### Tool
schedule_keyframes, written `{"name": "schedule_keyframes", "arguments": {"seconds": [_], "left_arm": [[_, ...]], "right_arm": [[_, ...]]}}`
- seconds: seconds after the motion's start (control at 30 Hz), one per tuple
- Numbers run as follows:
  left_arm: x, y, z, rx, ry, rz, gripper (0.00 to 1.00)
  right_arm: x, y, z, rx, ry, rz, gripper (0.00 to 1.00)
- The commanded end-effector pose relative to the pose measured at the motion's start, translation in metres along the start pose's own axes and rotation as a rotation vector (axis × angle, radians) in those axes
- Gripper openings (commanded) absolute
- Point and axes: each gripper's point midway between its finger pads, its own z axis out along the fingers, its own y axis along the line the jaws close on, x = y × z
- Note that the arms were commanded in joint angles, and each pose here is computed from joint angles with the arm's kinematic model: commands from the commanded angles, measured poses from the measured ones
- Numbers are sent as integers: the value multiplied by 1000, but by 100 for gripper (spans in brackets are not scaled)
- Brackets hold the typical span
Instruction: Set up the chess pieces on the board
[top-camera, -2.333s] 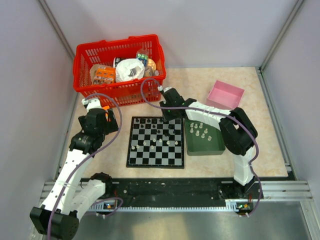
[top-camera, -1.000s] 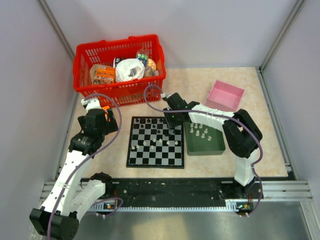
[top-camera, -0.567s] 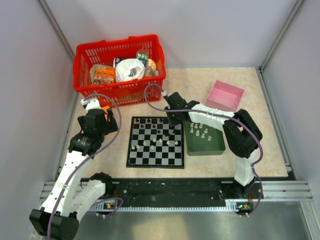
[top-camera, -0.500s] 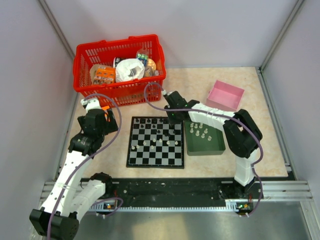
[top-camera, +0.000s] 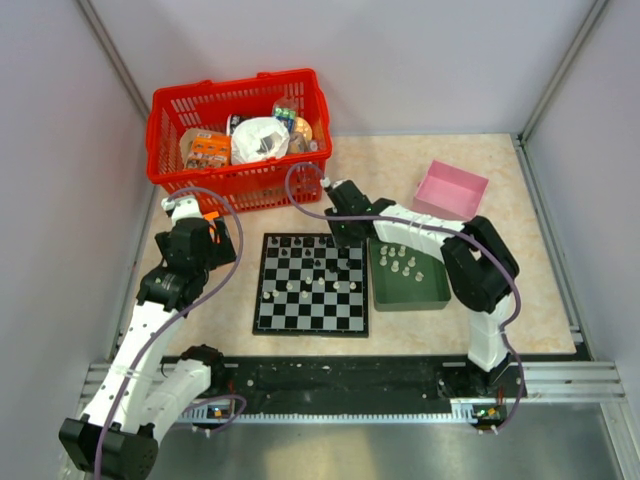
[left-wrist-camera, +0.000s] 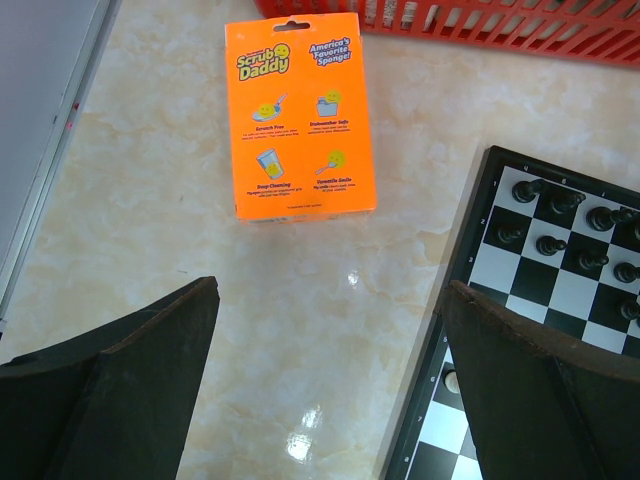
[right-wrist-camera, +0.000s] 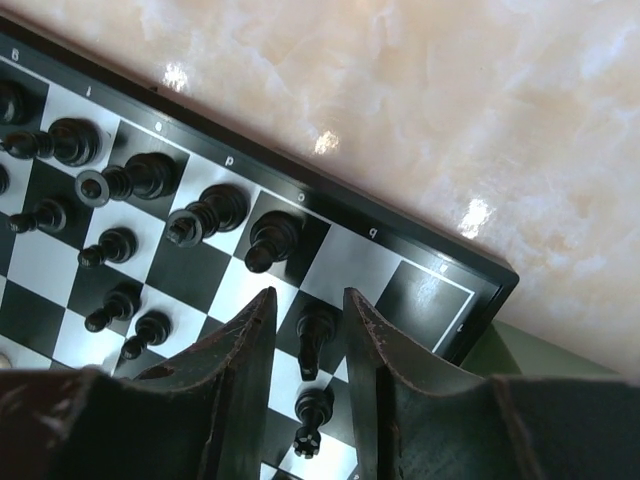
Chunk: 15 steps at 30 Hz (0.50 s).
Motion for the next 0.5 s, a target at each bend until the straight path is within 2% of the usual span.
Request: {"name": "schedule_keyframes", "arguments": {"seconds": [0.0,0.23,0.47], "left_arm": [[-14,0,-5,4,-53,-12,99],[-13,0,-5,6,-50,-10,99],[-13,0,-5,5,-52,-13,99]], "right_arm": [[-14,12,-20,-65,-62,3,34],[0,8,-20,-59,-31,5,33],[-1,3,-16,-30,-36,5,22]]}}
